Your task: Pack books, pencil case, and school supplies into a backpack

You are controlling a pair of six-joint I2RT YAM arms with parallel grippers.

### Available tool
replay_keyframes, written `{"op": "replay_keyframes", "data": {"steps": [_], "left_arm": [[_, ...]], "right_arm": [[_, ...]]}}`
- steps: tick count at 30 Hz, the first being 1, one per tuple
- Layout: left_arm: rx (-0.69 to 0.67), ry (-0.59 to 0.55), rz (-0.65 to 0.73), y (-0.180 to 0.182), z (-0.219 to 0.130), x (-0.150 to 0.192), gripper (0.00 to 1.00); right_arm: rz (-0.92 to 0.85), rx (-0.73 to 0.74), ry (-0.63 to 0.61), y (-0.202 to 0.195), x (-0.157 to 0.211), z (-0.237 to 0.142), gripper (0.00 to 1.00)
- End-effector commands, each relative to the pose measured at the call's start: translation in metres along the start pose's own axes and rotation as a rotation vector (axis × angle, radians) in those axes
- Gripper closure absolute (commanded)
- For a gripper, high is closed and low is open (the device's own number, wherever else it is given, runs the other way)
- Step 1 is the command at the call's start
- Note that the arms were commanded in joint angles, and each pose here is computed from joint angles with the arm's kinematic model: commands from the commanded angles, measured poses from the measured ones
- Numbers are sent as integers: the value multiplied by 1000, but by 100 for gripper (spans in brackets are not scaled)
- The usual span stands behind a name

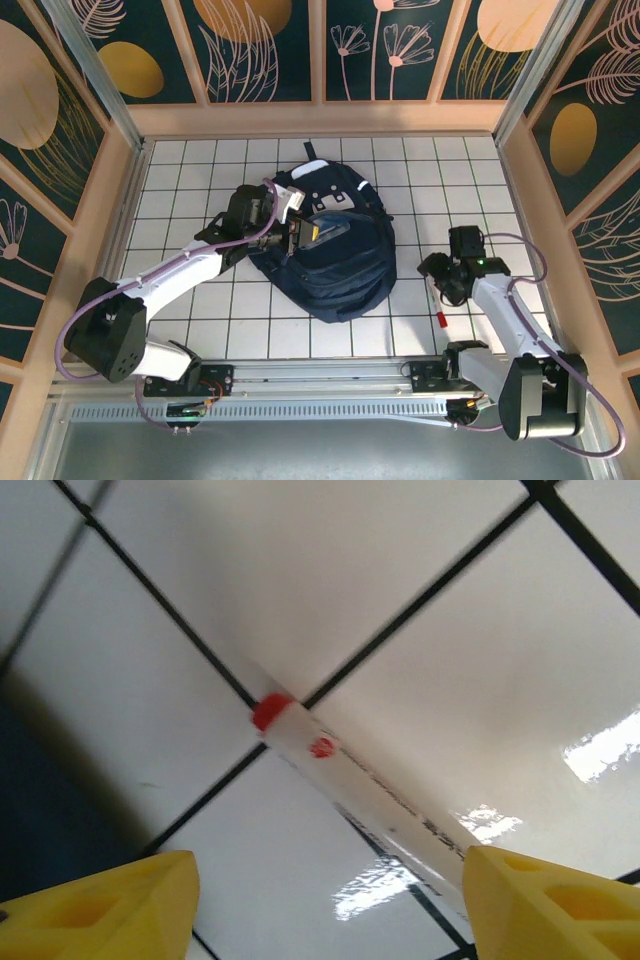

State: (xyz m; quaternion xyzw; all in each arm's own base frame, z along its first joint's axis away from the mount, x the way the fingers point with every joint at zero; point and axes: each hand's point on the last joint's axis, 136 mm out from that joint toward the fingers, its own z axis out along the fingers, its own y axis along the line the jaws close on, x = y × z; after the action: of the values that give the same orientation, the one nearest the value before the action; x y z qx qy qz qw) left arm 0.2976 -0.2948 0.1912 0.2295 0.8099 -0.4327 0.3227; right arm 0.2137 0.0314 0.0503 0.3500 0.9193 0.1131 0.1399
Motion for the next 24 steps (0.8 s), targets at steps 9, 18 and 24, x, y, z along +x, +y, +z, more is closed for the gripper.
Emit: {"op": "replay_keyframes", "data": {"steps": [9,18,24], "left_arm": [[39,-58,77,-16,-5,-22,94],[38,-55,76,-15,-6,-19,94],[36,-67,81,-18,-9,-23,94]], "right_arm": [[63,73,149,-22,32,37,46],[74,40,95,-11,19,26,86],[123,-139,141,34,20,-11,89]]}}
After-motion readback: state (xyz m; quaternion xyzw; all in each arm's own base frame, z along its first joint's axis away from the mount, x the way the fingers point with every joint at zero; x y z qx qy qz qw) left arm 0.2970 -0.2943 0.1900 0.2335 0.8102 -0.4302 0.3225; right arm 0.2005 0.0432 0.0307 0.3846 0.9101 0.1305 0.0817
